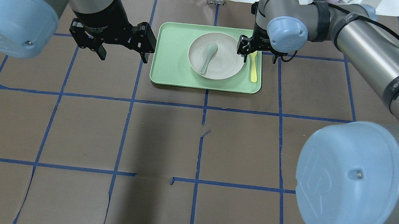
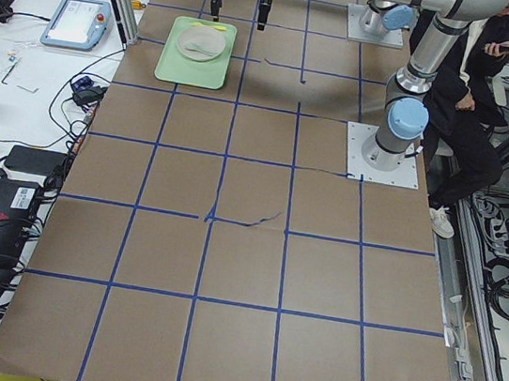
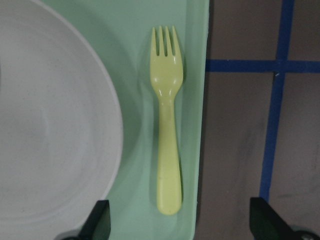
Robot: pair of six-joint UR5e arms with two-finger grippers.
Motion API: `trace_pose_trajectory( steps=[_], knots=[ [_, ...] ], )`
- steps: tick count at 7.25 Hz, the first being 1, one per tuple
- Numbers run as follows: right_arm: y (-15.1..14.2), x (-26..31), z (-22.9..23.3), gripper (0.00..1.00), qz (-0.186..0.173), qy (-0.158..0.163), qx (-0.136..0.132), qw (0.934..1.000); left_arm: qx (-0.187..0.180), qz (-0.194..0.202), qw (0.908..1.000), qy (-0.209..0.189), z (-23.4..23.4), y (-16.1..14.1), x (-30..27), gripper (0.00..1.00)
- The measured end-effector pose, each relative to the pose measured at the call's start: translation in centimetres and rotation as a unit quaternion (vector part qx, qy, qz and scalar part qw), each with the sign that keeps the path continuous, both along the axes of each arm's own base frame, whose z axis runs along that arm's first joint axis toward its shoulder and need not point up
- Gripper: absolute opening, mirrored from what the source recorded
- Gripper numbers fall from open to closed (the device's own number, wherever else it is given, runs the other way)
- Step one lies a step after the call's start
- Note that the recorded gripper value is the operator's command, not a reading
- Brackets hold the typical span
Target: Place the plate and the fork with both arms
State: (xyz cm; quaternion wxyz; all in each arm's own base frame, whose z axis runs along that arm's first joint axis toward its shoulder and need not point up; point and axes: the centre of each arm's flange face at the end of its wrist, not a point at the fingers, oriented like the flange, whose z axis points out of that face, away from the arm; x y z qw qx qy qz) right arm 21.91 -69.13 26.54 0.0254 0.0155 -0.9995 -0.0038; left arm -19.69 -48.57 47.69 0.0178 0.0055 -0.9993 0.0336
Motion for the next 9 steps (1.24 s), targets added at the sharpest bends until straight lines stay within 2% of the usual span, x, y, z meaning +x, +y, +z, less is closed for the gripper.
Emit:
trace_pose_trajectory(
  steps=[1,3,5,7,9],
  knots=[
    [2.1,-0.4,3.9,1.0,-0.001,0.002,0.003,1.0,0.0,0.0,1.0,0.0,0.0,0.0,0.0,1.0],
    [8.5,-1.4,14.0,1.0,-0.009,0.0,-0.007,0.9999,0.0,0.0,1.0,0.0,0.0,0.0,0.0,1.0],
    [14.6,-2.5,20.6,1.0,-0.029,-0.004,-0.017,0.9994,0.0,0.0,1.0,-0.001,0.0,0.1,0.0,1.0],
    [18.6,-3.1,21.4,1.0,-0.038,-0.001,-0.003,0.9993,0.0,0.0,1.0,-0.001,0.0,0.1,0.0,1.0],
    [19.7,-3.4,20.8,1.0,-0.04,0.001,0.005,0.9992,-0.002,0.001,1.0,-0.001,0.2,0.2,0.1,1.0]
  ],
)
